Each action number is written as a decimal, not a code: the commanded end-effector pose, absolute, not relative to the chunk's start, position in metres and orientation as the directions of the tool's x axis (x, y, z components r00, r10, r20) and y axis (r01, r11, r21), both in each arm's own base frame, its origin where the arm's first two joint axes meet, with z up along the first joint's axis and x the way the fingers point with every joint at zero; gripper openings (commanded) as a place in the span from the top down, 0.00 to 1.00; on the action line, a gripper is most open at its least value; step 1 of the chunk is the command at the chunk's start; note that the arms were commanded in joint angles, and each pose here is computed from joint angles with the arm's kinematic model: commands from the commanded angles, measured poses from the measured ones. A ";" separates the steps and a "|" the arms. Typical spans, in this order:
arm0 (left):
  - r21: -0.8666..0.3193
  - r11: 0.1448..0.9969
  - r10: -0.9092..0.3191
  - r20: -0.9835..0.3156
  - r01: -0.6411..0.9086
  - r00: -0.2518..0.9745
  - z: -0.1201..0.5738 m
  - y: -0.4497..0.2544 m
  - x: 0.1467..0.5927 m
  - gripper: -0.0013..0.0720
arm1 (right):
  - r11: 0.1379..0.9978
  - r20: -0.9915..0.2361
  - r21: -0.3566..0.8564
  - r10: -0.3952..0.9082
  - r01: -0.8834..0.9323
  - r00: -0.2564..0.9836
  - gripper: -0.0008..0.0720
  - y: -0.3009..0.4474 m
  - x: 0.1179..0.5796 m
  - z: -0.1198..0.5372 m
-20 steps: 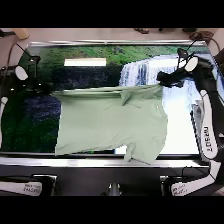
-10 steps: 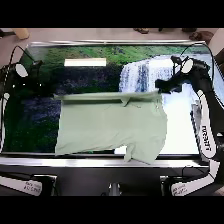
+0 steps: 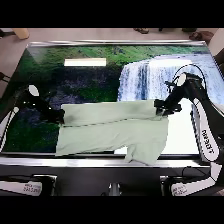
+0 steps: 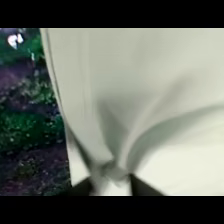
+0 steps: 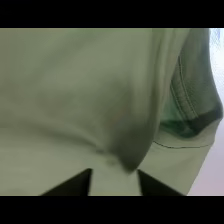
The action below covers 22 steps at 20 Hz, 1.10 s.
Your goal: Fold the shirts.
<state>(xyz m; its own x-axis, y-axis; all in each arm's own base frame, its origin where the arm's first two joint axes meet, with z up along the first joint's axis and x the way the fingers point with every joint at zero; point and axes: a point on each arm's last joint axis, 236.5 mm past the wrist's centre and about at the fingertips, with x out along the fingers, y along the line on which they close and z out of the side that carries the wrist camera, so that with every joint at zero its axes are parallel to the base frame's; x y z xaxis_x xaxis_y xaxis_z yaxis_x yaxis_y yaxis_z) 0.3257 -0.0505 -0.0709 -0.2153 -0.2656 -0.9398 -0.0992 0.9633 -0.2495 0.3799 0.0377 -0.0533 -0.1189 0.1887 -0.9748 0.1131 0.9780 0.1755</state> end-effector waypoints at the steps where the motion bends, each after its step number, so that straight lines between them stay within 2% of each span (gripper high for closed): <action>1: -0.268 0.953 -0.287 -0.948 -0.141 -0.136 -0.043 -0.039 0.331 0.22 | 0.983 -0.958 0.163 0.179 0.086 -0.224 0.34 0.035 0.354 -0.037; 4: -0.256 0.950 -0.266 -0.963 -0.178 -0.034 -0.008 -0.006 0.317 0.26 | 0.978 -0.949 0.159 0.188 0.132 -0.253 0.35 0.017 0.331 -0.015; 7: -0.228 0.939 -0.263 -0.959 -0.259 -0.106 -0.040 0.001 0.244 0.26 | 0.967 -0.953 0.158 0.203 0.202 -0.226 0.36 0.003 0.296 -0.029; 8: -0.249 0.927 -0.294 -0.947 -0.282 -0.131 -0.057 -0.011 0.219 0.26 | 0.963 -0.956 0.160 0.205 0.217 -0.208 0.41 0.003 0.285 -0.038; 11: -0.264 0.917 -0.321 -0.933 -0.298 -0.161 -0.090 -0.027 0.171 0.26 | 0.962 -0.961 0.159 0.202 0.222 -0.188 0.43 0.006 0.261 -0.052; 13: -0.264 0.915 -0.322 -0.933 -0.306 -0.158 -0.099 -0.030 0.164 0.26 | 0.963 -0.962 0.161 0.202 0.216 -0.183 0.43 0.007 0.259 -0.052; 16: -0.315 0.891 -0.365 -0.925 -0.326 -0.105 -0.102 -0.043 0.176 0.26 | 0.963 -0.962 0.159 0.200 0.215 -0.184 0.42 0.006 0.259 -0.052; 19: -0.316 0.886 -0.376 -0.918 -0.339 -0.126 -0.110 -0.057 0.175 0.26 | 0.964 -0.959 0.155 0.200 0.215 -0.203 0.30 0.006 0.253 -0.055; 20: -0.311 0.893 -0.373 -0.916 -0.326 -0.147 -0.113 -0.061 0.173 0.26 | 0.964 -0.953 0.155 0.203 0.214 -0.227 0.30 0.008 0.244 -0.060; 21: -0.305 0.896 -0.370 -0.915 -0.324 -0.161 -0.116 -0.064 0.171 0.35 | 0.964 -0.946 0.154 0.207 0.218 -0.250 0.30 0.009 0.232 -0.067; 22: -0.299 0.896 -0.366 -0.916 -0.329 -0.163 -0.118 -0.066 0.172 0.49 | 0.962 -0.937 0.166 0.222 0.215 -0.268 0.30 0.014 0.220 -0.072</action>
